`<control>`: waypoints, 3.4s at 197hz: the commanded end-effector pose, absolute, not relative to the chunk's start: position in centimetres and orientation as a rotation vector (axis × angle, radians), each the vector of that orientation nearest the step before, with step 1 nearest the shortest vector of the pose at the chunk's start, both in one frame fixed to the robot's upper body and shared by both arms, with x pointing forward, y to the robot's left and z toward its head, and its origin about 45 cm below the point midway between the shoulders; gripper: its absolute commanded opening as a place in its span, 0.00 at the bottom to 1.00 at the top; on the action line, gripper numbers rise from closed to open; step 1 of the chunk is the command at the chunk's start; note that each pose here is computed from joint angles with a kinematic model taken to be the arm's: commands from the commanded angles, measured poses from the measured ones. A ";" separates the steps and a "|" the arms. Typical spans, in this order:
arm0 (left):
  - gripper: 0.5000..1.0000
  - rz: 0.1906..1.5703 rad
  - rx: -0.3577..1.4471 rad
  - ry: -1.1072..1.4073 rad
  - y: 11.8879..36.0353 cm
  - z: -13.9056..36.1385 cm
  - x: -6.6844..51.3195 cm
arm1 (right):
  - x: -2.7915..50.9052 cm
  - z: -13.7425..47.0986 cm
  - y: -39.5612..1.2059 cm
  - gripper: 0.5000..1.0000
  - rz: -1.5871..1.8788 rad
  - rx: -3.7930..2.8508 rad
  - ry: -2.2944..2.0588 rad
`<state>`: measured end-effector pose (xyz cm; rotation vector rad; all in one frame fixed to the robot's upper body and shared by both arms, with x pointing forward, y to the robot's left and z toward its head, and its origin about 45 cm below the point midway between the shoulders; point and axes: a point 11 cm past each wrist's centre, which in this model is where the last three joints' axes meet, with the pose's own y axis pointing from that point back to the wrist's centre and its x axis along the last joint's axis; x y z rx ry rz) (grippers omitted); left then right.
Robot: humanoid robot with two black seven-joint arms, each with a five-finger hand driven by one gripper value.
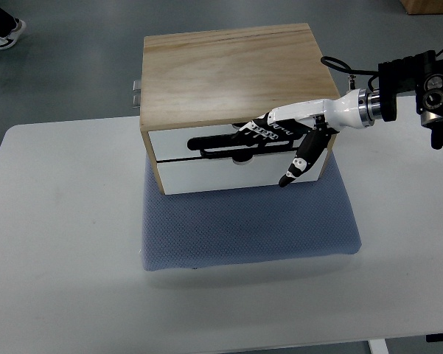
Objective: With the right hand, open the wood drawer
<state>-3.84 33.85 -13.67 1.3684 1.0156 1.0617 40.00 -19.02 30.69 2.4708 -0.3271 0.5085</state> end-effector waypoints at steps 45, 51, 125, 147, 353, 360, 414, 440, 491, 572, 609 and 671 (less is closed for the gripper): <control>1.00 1.062 1.369 1.016 33.8 -13.7 -3.8 | 39.7 30.8 -18.7 0.89 0.508 2.480 -0.315; 1.00 1.062 1.369 1.016 33.8 -13.7 -3.8 | 39.7 30.7 -18.8 0.89 0.505 2.479 -0.313; 1.00 1.062 1.369 1.016 33.8 -13.7 -3.8 | 39.4 30.9 -19.4 0.89 0.501 2.474 -0.315; 1.00 1.062 1.369 1.016 33.8 -13.7 -3.8 | 39.1 31.1 -19.4 0.89 0.504 2.479 -0.309; 1.00 1.062 1.369 1.016 33.8 -13.7 -3.8 | 37.1 31.1 -20.8 0.89 0.445 2.486 -0.288; 1.00 1.062 1.369 1.016 33.8 -13.7 -3.8 | 37.1 31.0 -20.8 0.89 0.443 2.484 -0.286; 1.00 1.062 1.369 1.016 33.8 -13.7 -3.8 | 36.1 30.9 -20.7 0.89 0.433 2.490 -0.255; 1.00 1.062 1.369 1.016 33.8 -13.7 -3.8 | 35.2 31.2 -20.8 0.89 0.432 2.497 -0.236; 1.00 1.062 1.369 1.016 33.8 -13.7 -3.8 | 34.5 31.5 -21.2 0.89 0.433 2.497 -0.228; 1.00 1.062 1.369 1.016 33.8 -13.7 -3.8 | 33.5 32.0 -22.0 0.89 0.436 2.493 -0.230; 1.00 1.062 1.369 1.016 33.8 -13.7 -3.8 | 33.0 32.5 -22.6 0.89 0.431 2.496 -0.240; 1.00 1.062 1.369 1.016 33.8 -13.7 -3.8 | 34.2 37.1 -24.1 0.89 0.471 2.533 -0.380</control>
